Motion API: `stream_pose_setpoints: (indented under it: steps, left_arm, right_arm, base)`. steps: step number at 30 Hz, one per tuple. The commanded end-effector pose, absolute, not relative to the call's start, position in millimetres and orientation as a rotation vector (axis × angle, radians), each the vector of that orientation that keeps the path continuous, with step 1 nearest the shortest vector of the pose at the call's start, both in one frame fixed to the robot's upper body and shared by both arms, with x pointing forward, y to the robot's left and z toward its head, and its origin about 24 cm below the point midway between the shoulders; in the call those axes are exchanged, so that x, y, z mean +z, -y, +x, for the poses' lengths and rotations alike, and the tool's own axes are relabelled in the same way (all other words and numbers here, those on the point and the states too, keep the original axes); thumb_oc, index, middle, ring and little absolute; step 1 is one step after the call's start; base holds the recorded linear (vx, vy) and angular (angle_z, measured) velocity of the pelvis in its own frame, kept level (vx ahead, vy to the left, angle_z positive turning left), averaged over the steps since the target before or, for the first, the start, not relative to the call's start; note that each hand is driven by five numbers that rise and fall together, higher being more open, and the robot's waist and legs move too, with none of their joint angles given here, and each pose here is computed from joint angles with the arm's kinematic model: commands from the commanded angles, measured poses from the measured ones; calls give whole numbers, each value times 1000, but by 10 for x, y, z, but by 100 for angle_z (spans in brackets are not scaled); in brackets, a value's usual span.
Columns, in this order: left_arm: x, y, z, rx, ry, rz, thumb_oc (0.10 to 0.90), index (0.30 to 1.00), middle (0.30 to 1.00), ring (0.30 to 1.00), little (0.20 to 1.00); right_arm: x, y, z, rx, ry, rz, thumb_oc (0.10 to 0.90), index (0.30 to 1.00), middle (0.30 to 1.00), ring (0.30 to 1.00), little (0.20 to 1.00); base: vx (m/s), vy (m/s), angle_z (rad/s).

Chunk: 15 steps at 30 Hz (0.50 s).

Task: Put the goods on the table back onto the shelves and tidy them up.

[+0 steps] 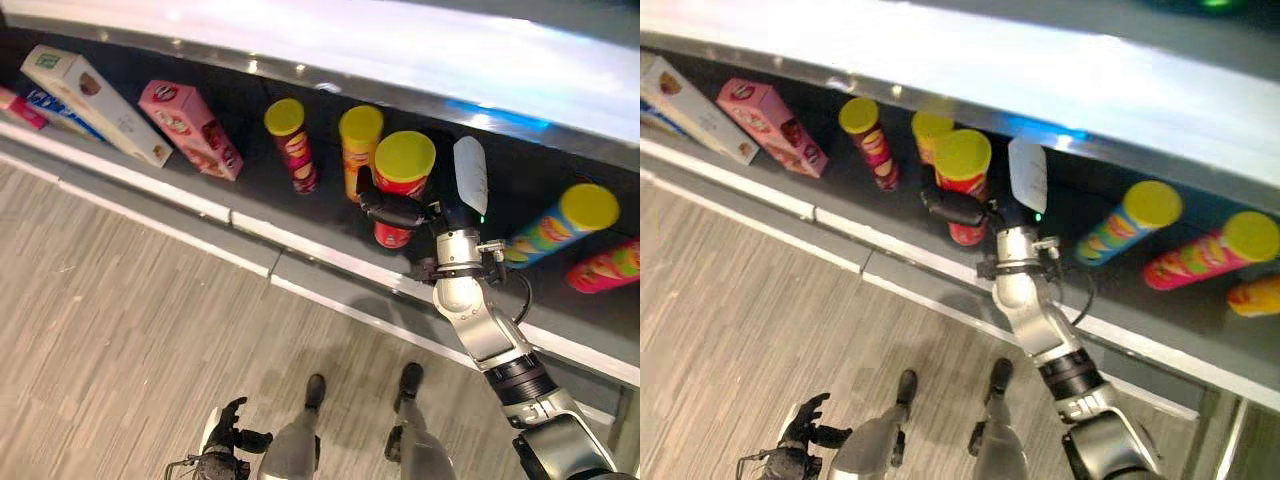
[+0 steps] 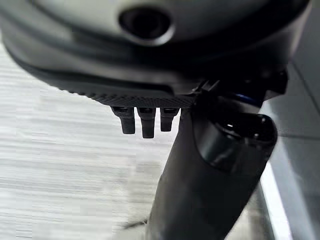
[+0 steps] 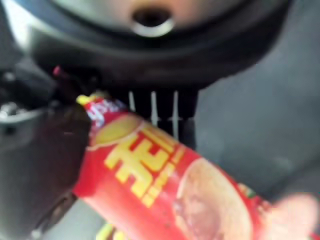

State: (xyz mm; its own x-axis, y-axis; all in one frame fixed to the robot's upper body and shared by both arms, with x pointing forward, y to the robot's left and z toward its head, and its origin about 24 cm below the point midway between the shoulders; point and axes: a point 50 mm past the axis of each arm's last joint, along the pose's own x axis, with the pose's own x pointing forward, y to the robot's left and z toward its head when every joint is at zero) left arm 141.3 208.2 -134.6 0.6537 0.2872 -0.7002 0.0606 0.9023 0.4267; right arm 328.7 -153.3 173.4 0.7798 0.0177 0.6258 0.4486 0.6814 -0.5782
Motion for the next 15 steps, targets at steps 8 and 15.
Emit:
stream_pose_setpoints:
  steps: [8,15]
  left_arm:
    - [-1249,-2330,1497,197,-795,554,800,900,900,900,900]
    - [-1212,-2272,1602,180,-754,561,800,900,900,900,900]
  right_arm:
    - [2351,1750,3154,-615,953,-717,400,300,300,300,300]
    - [2390,1916,3189,-749,936,-656,400,300,300,300,300]
  base:
    - [-25,19,-1]
    - [-22,6,0]
